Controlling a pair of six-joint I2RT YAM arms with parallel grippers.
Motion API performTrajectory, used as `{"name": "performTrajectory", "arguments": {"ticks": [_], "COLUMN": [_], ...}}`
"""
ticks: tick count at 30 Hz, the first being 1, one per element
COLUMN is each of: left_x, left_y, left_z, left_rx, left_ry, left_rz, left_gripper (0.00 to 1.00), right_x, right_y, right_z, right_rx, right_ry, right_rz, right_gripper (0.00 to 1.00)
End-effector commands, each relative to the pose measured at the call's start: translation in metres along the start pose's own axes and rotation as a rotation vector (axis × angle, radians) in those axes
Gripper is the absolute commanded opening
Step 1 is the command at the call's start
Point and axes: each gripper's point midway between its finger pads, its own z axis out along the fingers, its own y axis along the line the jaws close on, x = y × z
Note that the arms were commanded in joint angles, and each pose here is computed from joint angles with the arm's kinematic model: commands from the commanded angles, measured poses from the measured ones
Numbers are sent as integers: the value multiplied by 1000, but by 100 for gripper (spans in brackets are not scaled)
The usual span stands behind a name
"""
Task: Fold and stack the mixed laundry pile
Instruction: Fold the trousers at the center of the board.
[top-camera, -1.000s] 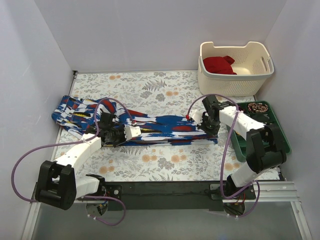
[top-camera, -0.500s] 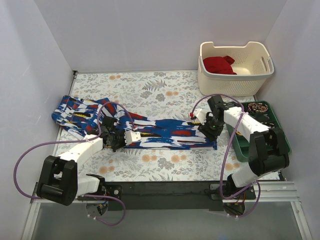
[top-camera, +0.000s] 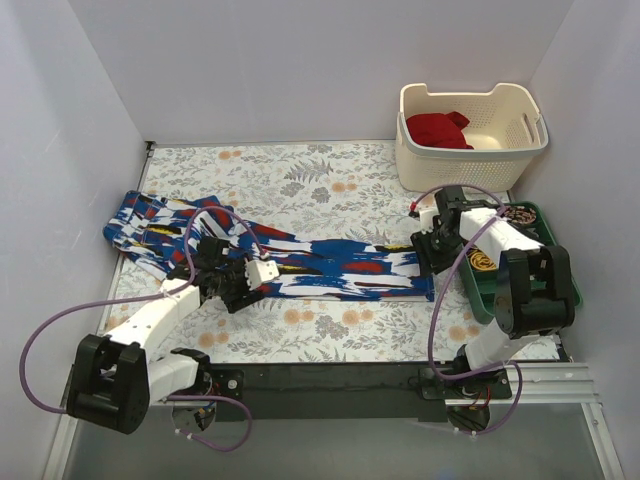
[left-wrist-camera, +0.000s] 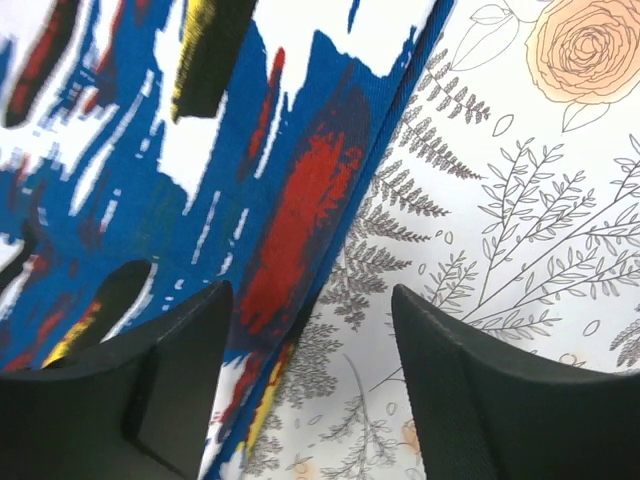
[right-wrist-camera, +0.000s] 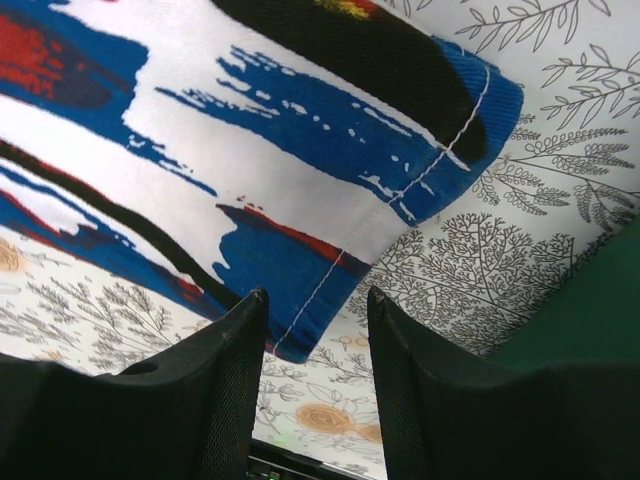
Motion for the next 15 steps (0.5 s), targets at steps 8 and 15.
{"name": "performTrajectory", "arguments": {"ticks": [8, 15], "left_x": [-63, -74], "left_y": [37, 59], "left_z": [-36, -47], "left_rx": [-182, -296], "left_ry": [-231, -271], "left_rz": [-46, -68], "left_gripper": [69, 69], "right_x": [11, 33], "right_y": [-16, 7], "right_z": [36, 60], "right_rx": [79, -59], "right_ry": [31, 81], "right_rz": [245, 267], "right_gripper": [67, 50]}}
